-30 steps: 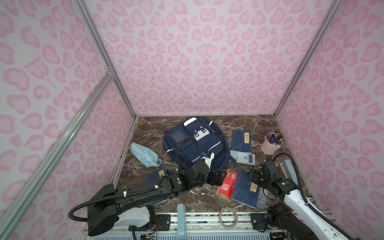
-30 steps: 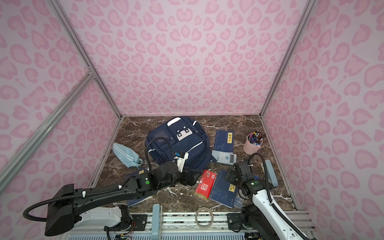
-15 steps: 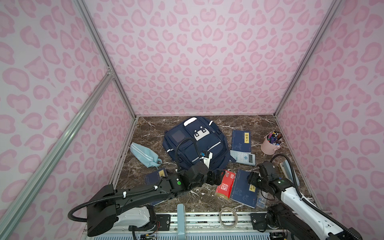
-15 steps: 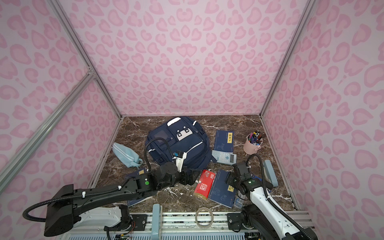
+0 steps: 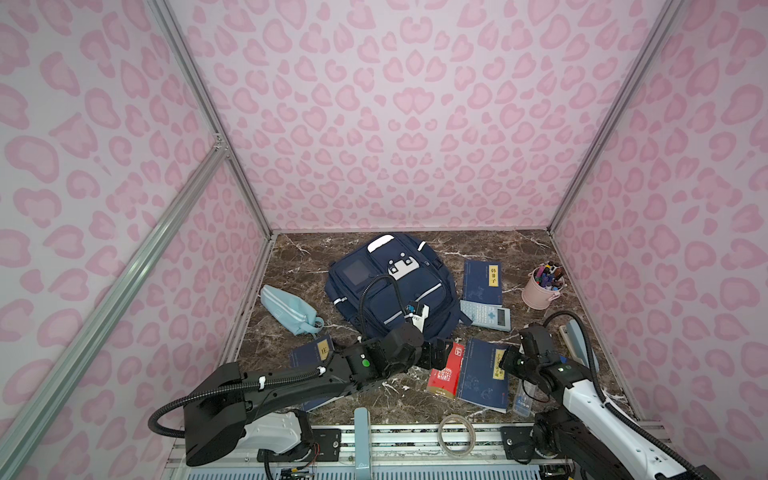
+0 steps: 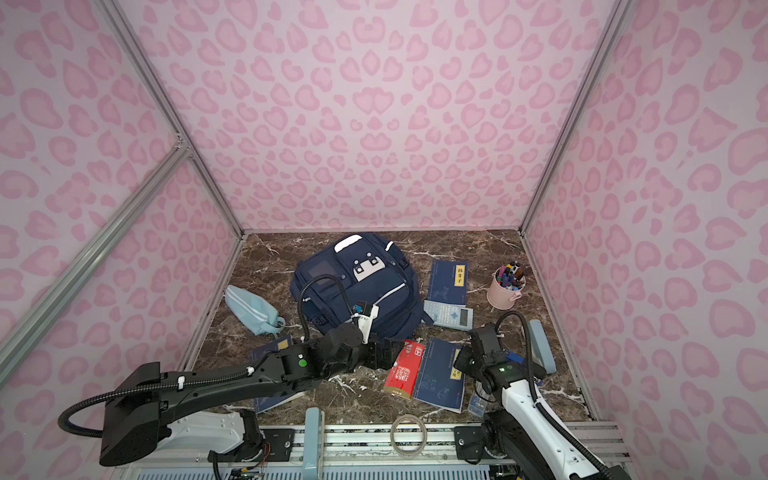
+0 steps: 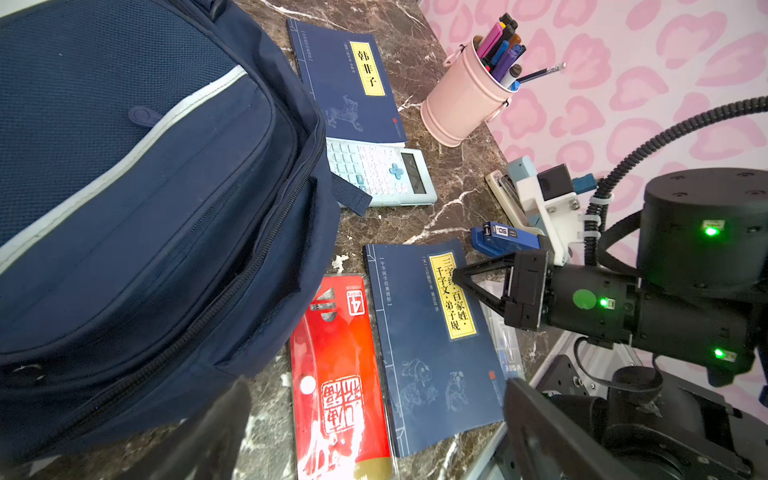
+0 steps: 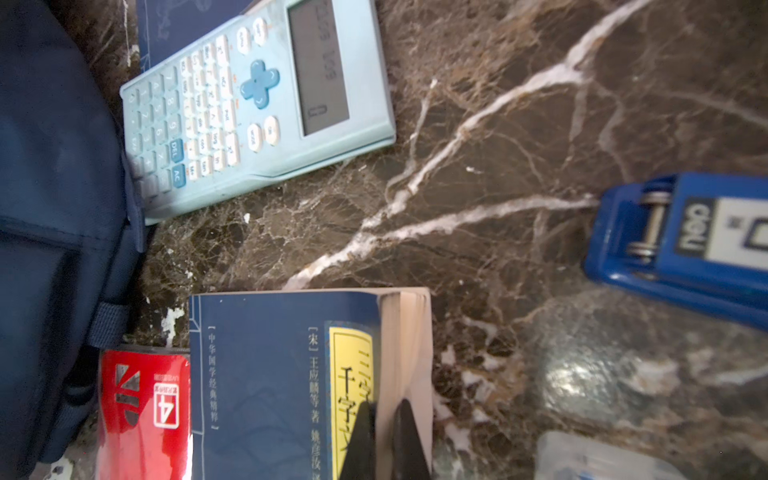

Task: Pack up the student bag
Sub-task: 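Grasp the navy yellow-labelled book beside the red box with the right gripper, then lift the book upright with the right gripper and carry it toward the backpack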

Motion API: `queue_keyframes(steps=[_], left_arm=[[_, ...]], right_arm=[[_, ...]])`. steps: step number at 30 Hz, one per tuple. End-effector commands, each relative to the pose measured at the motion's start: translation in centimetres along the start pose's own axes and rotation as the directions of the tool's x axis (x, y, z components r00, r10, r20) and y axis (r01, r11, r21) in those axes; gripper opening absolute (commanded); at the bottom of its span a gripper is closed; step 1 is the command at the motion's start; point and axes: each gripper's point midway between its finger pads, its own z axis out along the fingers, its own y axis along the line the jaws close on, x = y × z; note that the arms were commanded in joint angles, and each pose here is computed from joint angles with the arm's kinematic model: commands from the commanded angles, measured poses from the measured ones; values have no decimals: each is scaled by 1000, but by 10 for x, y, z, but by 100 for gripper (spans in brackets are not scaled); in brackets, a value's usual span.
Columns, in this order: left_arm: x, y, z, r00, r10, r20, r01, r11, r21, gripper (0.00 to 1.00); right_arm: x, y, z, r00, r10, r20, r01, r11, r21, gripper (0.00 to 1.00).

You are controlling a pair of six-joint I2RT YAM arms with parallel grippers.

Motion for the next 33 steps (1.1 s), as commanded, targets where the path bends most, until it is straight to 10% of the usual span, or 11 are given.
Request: queue_keyframes(steps=[1,14,26,31,33], left_arm=[[-7,-5,3,1000,-6,25,6,1000,9,97],[-15,-28,-10,995,47,92,-75,940,334,94],[-14,-34,0,986,15,164,-90,884,458,96],[-25,-48,-13,975,-10,222,-111,842,527,93],[-25,-53,-12,978,-6,207,-111,830,547,76]], right_arm=[[-4,3,-6,1000,-20,10,20,1000,-7,0],[-50,83,-91,976,-70,205,141,924,-355,0],[-49,172,-185,963,-86,255,254,608,-752,0],[-37,183,-185,961,-119,251,272,584,-765,0],[-32,187,-180,962,-133,240,272,573,-773,0]])
